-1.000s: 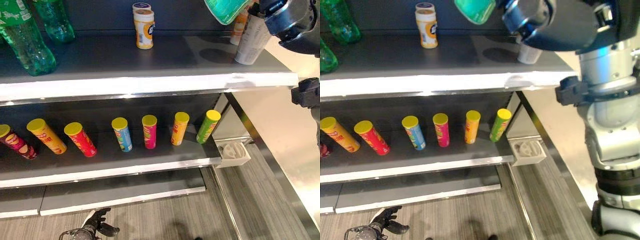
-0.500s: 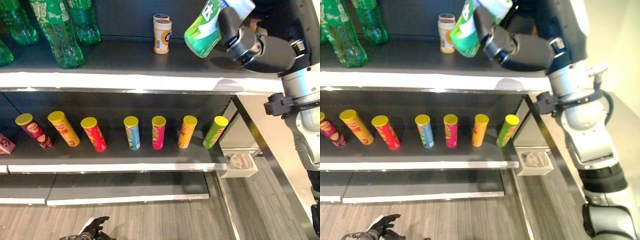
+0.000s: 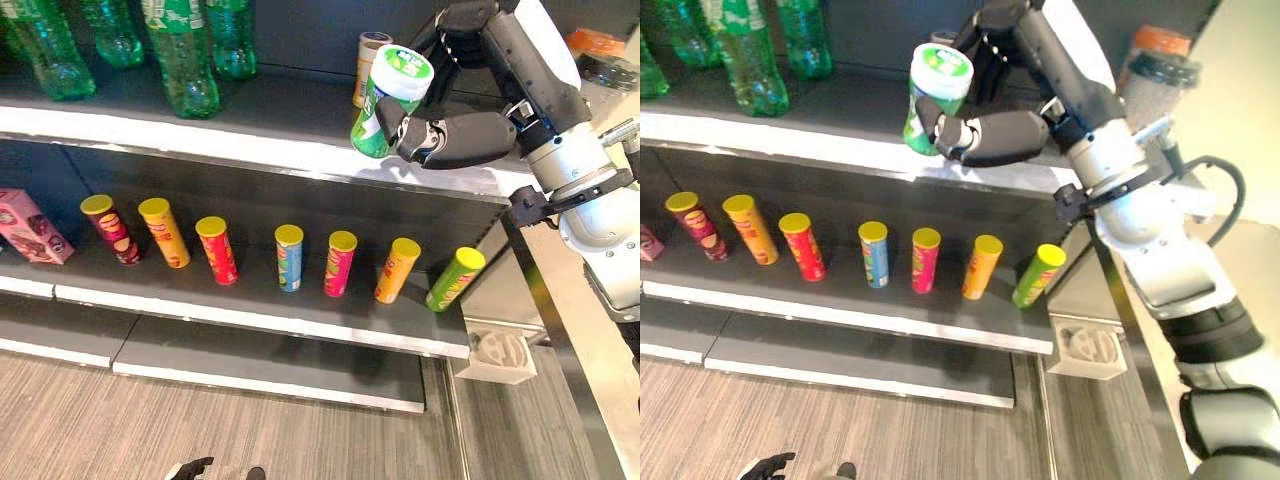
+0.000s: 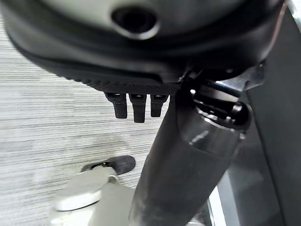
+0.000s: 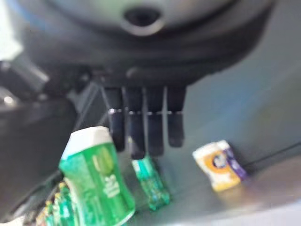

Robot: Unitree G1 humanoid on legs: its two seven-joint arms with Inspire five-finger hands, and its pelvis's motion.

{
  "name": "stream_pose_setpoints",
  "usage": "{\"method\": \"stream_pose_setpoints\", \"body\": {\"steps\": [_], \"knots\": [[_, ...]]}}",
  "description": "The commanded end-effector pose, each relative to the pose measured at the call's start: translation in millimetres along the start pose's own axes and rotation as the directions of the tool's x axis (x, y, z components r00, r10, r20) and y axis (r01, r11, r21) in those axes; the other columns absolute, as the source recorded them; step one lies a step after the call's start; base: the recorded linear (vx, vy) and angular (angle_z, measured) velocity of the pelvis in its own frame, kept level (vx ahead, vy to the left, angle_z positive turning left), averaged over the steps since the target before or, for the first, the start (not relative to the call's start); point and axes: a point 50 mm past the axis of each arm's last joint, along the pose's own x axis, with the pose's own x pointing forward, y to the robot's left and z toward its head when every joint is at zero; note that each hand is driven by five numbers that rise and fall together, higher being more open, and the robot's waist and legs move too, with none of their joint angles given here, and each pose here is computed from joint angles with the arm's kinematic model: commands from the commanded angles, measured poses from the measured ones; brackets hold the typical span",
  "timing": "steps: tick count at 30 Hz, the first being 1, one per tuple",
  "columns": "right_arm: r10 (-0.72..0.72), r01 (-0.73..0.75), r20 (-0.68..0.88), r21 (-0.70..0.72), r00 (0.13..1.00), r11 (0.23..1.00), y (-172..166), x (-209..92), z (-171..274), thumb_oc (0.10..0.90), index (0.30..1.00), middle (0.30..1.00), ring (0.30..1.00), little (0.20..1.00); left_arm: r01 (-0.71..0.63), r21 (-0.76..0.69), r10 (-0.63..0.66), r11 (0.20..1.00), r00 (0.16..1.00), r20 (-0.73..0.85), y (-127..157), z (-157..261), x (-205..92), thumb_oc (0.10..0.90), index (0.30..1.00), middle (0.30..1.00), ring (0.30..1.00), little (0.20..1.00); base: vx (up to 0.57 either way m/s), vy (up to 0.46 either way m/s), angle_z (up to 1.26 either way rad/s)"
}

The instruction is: Put the goods on the table back onto the shelves and tidy them up.

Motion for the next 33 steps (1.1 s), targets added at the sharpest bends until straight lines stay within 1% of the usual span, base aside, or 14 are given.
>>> {"method": "stream_pose_setpoints", "body": {"steps": [1, 7, 14, 21, 24, 25, 26, 33], "knots": [[-0.172, 0.177, 0.091, -0.051, 0.981, 0.983, -34.7, 20.2, 19.7, 0.4, 0.3, 0.3, 0.3, 0.3, -0.04, 0.006, 0.04, 0.999, 0.998, 0.052, 12.6, 12.7, 2.4, 0.8, 0.9, 0.9, 0.9, 0.9, 0.03, -0.036, 0.26], [-0.21, 0.209, 0.005, -0.092, 0.978, 0.974, -40.1, 25.3, 0.6, 0.4, 0.3, 0.3, 0.3, 0.3, -0.028, 0.021, 0.026, 0.999, 0.998, 0.063, 12.4, 13.9, 1.7, 0.8, 0.9, 0.9, 0.9, 0.9, 0.03, -0.018, 0.19], [-0.235, 0.232, -0.008, -0.121, 0.972, 0.965, -42.8, 29.8, -2.2, 0.4, 0.3, 0.3, 0.3, 0.3, -0.025, 0.04, 0.022, 0.999, 0.997, 0.074, 13.3, 17.1, 2.0, 0.8, 0.9, 0.9, 0.9, 0.9, 0.02, -0.005, 0.16], [-0.235, 0.232, -0.027, -0.09, 0.972, 0.969, -34.4, 35.4, -5.8, 0.4, 0.3, 0.3, 0.3, 0.3, -0.018, 0.045, 0.015, 0.999, 0.997, 0.076, 12.2, 17.5, 1.8, 0.8, 0.9, 0.9, 0.9, 0.9, 0.01, 0.001, 0.03], [-0.233, 0.23, -0.028, -0.098, 0.972, 0.968, -34.1, 36.1, -5.8, 0.4, 0.3, 0.3, 0.3, 0.3, -0.02, 0.046, 0.017, 0.999, 0.997, 0.078, 13.0, 18.2, 2.0, 0.8, 0.9, 0.9, 0.9, 0.9, 0.0, 0.0, 0.0], [-0.233, 0.23, -0.028, -0.098, 0.972, 0.968, -34.1, 36.1, -5.7, 0.439, 0.359, 0.359, 0.359, 0.359, -0.02, 0.046, 0.017, 0.999, 0.997, 0.078, 13.0, 18.2, 2.0, 0.8, 0.9, 0.9, 0.9, 0.9, 0.0, 0.0, 0.0], [-0.24, 0.235, -0.034, -0.107, 0.97, 0.966, -35.4, 36.1, -7.1, 0.8, 0.9, 0.9, 0.9, 0.9, -0.021, 0.047, 0.017, 0.999, 0.997, 0.078, 12.9, 18.2, 2.0, 0.8, 0.9, 0.9, 0.9, 0.9, 0.0, 0.0, 0.0], [-0.269, 0.264, -0.038, -0.105, 0.962, 0.959, -36.5, 36.3, -8.1, 0.8, 0.9, 0.9, 0.9, 0.9, -0.022, 0.054, 0.017, 0.998, 0.997, 0.078, 12.1, 18.6, 2.1, 0.8, 0.9, 0.9, 0.9, 0.9, 0.0, 0.0, 0.0]]}}
